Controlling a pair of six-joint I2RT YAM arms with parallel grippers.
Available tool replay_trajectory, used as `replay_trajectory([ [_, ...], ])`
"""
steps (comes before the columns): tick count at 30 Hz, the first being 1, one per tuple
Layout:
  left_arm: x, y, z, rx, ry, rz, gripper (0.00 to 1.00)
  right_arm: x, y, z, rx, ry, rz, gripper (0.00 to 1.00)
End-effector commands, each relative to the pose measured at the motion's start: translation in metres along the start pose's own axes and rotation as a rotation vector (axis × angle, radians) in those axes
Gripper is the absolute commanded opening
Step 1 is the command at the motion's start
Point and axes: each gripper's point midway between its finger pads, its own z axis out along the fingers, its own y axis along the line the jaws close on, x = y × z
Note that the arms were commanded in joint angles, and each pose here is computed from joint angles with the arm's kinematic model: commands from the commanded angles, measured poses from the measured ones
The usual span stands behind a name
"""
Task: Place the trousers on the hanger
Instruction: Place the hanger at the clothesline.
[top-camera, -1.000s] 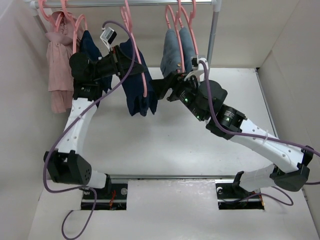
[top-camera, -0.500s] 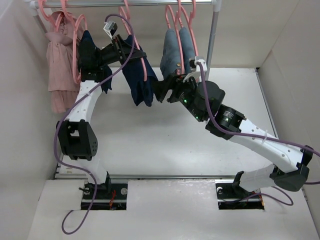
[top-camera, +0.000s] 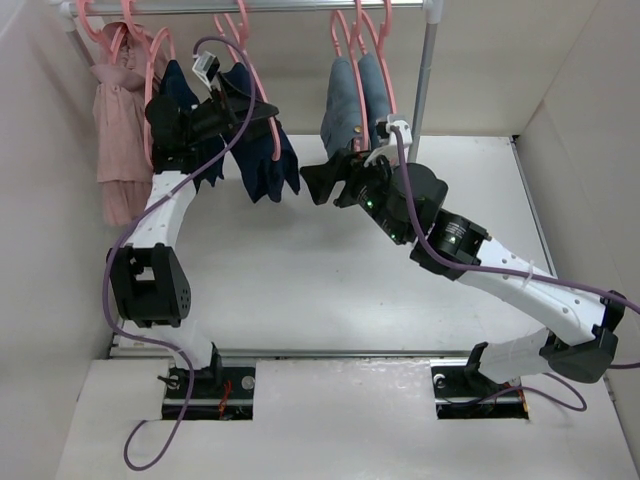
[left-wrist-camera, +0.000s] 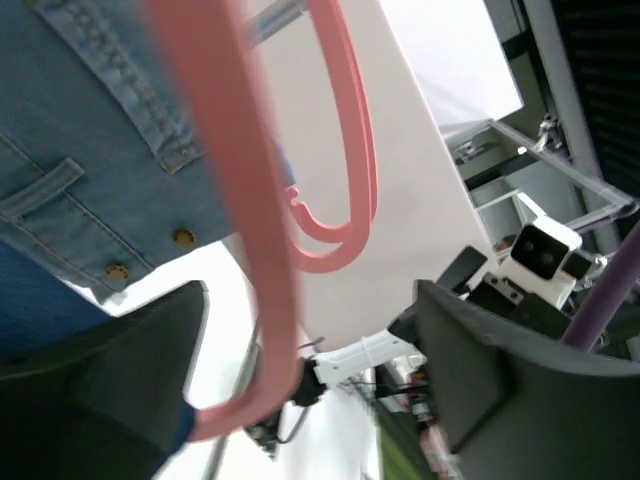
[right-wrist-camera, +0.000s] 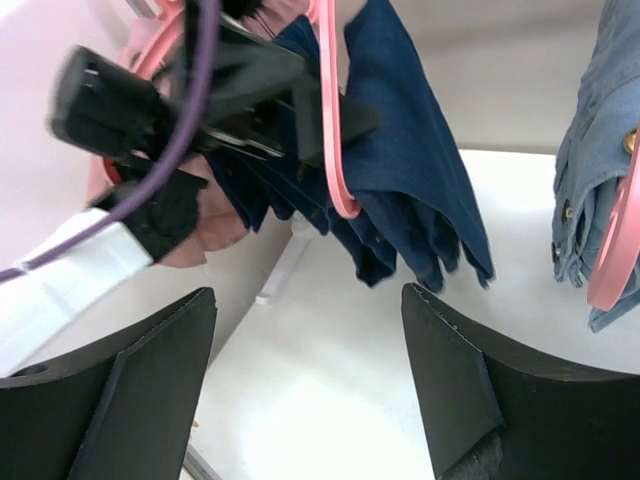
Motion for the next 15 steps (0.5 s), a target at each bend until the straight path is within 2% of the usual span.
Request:
replay_trajectory([
  [1, 0.011, -0.069, -0.018, 0.083, 0.001, 0.279, 0.91, 0.001, -0.004, -0.004, 0.002, 0.009, -0.023, 0.8],
  [2, 0.012, -0.064, -0.018, 0.078, 0.001, 0.278, 1.0, 0.003, -0.005, -0.004, 0.006, 0.018, -0.028, 0.81],
  [9, 0.012, -0.073, -0.034, 0.037, -0.024, 0.329, 1.0, 0.019, -0.002, -0.001, -0.019, 0.069, -0.042, 0.81],
  [13, 0.013, -0.037, -0.042, -0.064, -0.016, 0.285, 1.0, 0.026, -0.001, -0.002, -0.031, 0.094, -0.048, 0.81],
  [15, 0.018, -0.032, -0.044, -0.093, -0.006, 0.283, 1.0, 0.027, 0.0, -0.002, -0.04, 0.098, -0.047, 0.81],
])
